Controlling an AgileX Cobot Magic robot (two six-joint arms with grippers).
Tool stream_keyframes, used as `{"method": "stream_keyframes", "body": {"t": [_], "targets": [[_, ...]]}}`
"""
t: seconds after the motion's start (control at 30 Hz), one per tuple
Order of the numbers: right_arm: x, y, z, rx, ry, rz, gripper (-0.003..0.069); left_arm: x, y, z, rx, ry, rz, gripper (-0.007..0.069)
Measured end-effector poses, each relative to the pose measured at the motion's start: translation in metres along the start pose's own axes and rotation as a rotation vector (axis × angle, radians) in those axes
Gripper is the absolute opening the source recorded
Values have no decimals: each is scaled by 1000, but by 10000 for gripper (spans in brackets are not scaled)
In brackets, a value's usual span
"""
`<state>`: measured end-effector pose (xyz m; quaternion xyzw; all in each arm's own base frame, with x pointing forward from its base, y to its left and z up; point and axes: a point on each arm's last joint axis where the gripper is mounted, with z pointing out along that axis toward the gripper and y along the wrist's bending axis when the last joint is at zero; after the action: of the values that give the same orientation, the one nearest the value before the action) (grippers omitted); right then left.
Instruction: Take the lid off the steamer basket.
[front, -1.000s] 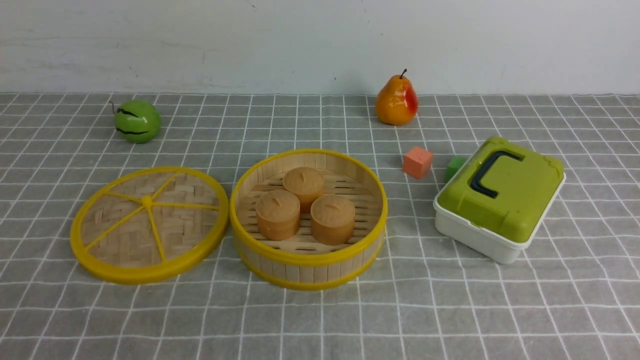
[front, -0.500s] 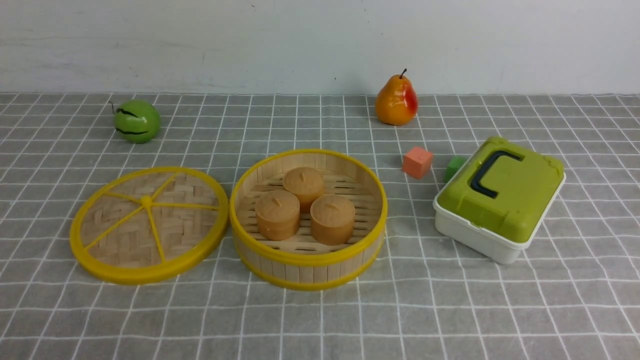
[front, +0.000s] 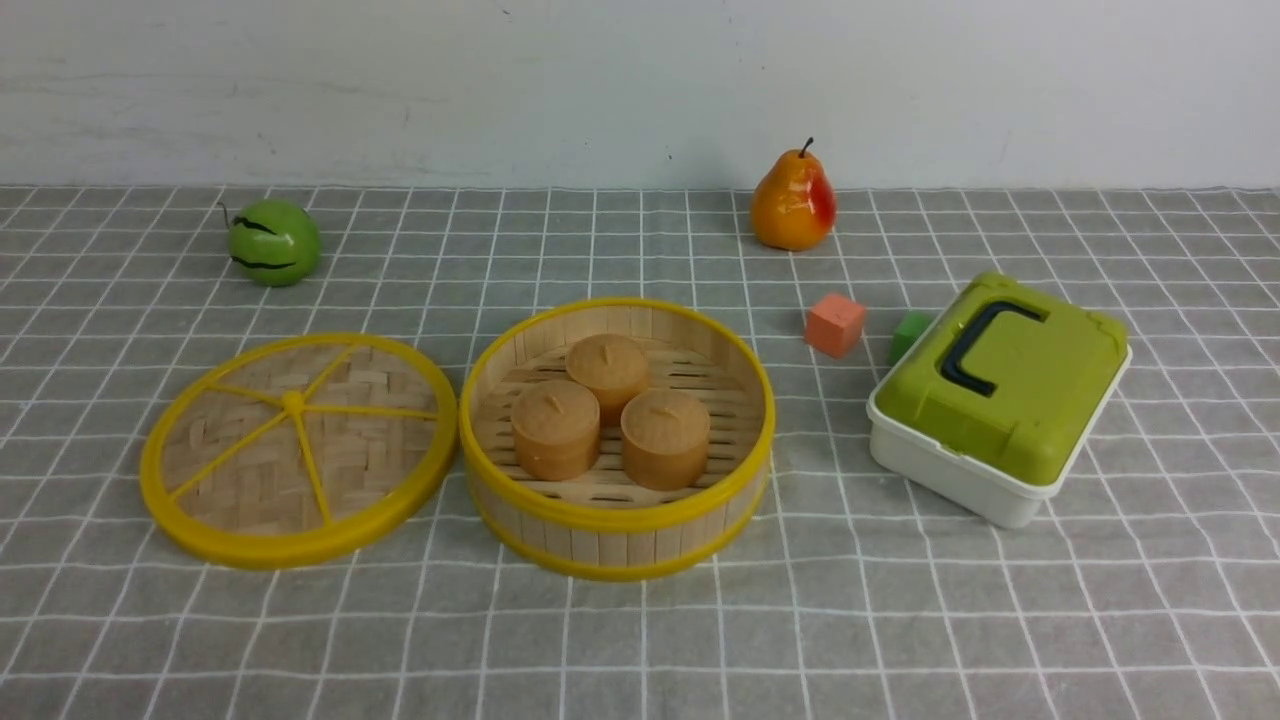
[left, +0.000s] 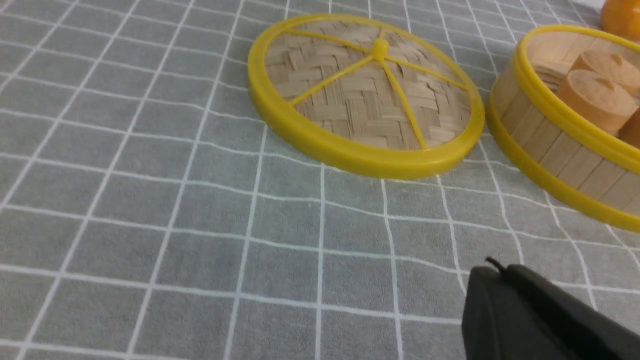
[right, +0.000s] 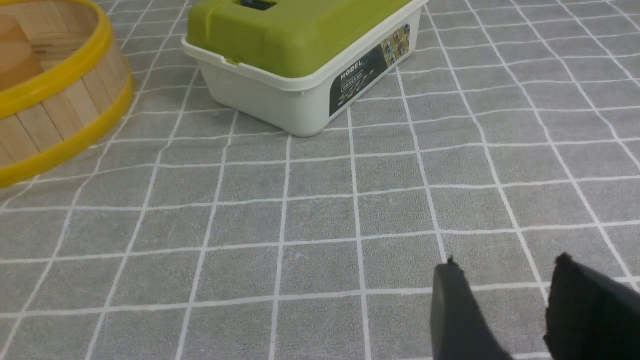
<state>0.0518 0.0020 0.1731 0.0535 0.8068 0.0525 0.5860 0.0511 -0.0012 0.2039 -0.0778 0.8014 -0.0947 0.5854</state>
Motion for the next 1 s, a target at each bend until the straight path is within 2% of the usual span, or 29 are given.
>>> {"method": "stream_keyframes", "body": {"t": [0.23,0.5,1.0], "targets": [[0,0,0,0,0,0,241,21,4,11,33,-85,4,-13],[0,0,0,0,0,0,241,32,8,12,-5,17,9,-13],[0,0,0,0,0,0,241,33,9,12,-28,23,56,-13]]}}
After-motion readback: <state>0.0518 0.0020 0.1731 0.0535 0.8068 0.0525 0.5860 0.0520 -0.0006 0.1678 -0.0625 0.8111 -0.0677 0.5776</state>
